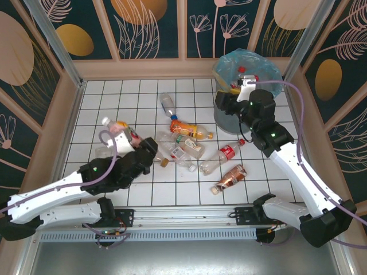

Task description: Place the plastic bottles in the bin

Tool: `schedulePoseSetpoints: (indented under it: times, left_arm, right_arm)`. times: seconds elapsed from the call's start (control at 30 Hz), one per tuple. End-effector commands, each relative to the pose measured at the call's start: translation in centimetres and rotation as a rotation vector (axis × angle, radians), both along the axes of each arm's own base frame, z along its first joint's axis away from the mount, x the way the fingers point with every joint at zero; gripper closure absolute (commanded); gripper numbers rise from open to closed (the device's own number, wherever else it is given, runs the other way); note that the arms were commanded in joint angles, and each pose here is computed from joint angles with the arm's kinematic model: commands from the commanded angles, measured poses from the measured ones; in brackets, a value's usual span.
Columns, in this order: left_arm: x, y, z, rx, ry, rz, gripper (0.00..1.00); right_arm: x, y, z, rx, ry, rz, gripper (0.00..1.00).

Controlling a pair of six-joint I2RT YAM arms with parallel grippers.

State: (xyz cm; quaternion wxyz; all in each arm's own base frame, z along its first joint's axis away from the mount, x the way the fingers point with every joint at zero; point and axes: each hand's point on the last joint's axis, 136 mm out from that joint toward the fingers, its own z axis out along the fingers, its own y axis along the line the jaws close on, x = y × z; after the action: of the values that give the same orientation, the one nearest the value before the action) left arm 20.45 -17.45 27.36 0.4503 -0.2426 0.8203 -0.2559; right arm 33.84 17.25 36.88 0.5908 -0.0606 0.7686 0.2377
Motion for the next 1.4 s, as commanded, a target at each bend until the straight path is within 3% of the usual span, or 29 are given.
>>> schedulePoseSetpoints:
  times: [0.0, 0.1, 0.2, 0.33, 0.57, 0.9, 1.17, 1.37]
  left_arm:
    - [2.5, 1.3, 7.0, 0.315, -0.265, 0.05, 0.64]
    - [3.7, -0.5, 10.1, 0.563, -0.362, 0.012, 0.66]
    - [4.3, -4.8, 10.8, 0.773, -0.465, -0.21, 0.6]
    - [4.1, -8.4, 10.6, 0.851, -0.565, -0.389, 0.65]
    - [1.9, -13.5, 7.8, 0.916, -0.659, -0.747, 0.63]
    - [0.0, -15.7, 4.9, 0.943, -0.68, -0.959, 0.64]
    - [-0.2, -16.5, 4.7, 0.88, -0.681, -0.967, 0.65]
    - [-0.5, -16.1, 6.0, 0.791, -0.705, -0.927, 0.66]
  right_arm:
    - [-0.1, -0.2, 1.4, -0.019, -0.018, -0.014, 0.44]
    - [-0.4, -0.4, 2.4, -0.037, -0.052, -0.009, 0.44]
    - [-1.1, -0.3, 4.5, -0.043, -0.132, 0.02, 0.42]
    - [-2.6, 0.7, 8.0, -0.032, -0.237, 0.115, 0.4]
    - [-7.2, 4.5, 13.2, 0.003, -0.378, 0.441, 0.48]
    - [-12.5, 8.8, 13.6, 0.066, -0.35, 0.914, 0.5]
    - [-14.9, 9.1, 13.9, 0.094, -0.33, 1.044, 0.5]
    - [-12.7, 8.6, 11.9, 0.045, -0.266, 0.909, 0.51]
